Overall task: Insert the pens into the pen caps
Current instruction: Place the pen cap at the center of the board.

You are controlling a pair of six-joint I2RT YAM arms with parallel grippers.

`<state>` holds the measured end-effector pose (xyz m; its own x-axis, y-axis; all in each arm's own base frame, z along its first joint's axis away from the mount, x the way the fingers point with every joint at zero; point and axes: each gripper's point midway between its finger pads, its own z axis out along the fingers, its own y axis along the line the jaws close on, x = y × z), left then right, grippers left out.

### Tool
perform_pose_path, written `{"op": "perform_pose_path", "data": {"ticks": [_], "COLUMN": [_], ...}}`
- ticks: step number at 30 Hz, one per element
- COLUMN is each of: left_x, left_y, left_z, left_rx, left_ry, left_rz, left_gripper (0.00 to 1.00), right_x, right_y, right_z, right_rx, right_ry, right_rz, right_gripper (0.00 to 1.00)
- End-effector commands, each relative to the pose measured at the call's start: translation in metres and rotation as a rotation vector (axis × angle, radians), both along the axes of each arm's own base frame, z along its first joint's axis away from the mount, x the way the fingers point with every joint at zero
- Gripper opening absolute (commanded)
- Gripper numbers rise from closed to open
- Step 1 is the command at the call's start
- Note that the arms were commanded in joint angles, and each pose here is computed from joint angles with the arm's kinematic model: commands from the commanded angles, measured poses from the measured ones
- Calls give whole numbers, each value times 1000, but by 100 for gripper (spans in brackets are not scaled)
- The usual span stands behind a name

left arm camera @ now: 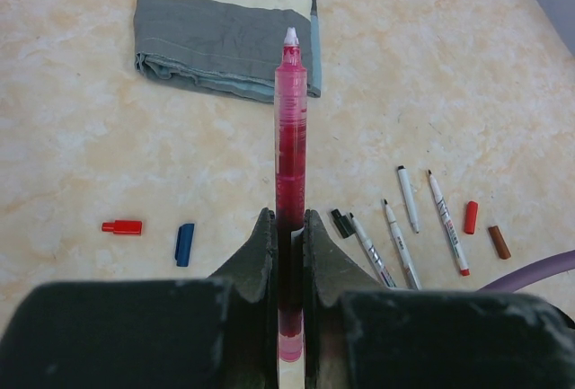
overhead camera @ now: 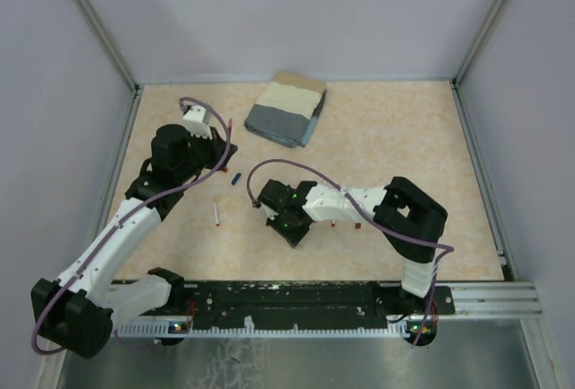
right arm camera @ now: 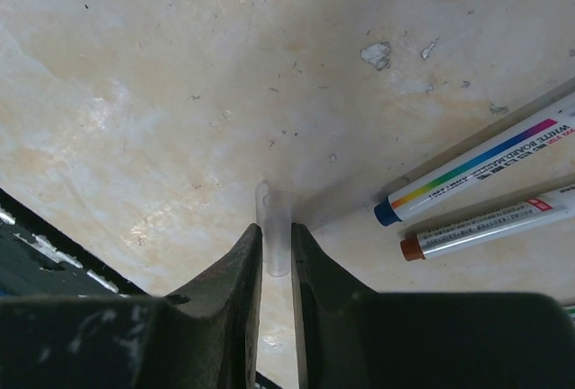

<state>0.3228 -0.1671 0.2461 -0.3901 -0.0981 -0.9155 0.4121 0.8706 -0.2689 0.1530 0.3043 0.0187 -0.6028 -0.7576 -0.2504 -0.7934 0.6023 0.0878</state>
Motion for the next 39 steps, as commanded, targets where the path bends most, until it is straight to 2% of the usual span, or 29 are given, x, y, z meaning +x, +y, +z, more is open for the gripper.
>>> {"op": "perform_pose_path", "data": {"ticks": [1, 7, 16, 24, 29, 33, 39], "left_x": [0, 1, 2, 1, 1, 0, 0], "left_y": [2, 1, 2, 3, 4, 5, 5], "left_z": [10, 10, 12, 9, 10, 9, 7], "left_rx": [-7, -9, -5, -3, -5, -5, -8], "left_ry": [-34, -33, -41, -37, -40, -41, -37], "left_rz": [-3, -5, 1, 3, 5, 8, 4], "left_gripper": [0, 0, 0, 0, 0, 0, 0], "right_x": [-1, -4, 7, 16, 20, 20, 29], "right_y": [1, -5, 2, 11, 9, 10, 5], "right_z": [-7, -16, 6, 43, 67, 81, 102], "right_rx": [-30, -64, -5, 138, 245, 341, 482], "right_ry": [-14, -11, -92, -191, -256, -251, -264], "right_rz": [35, 37, 83, 37, -90, -242, -548], "right_gripper": [18, 24, 31, 38, 41, 41, 41]}}
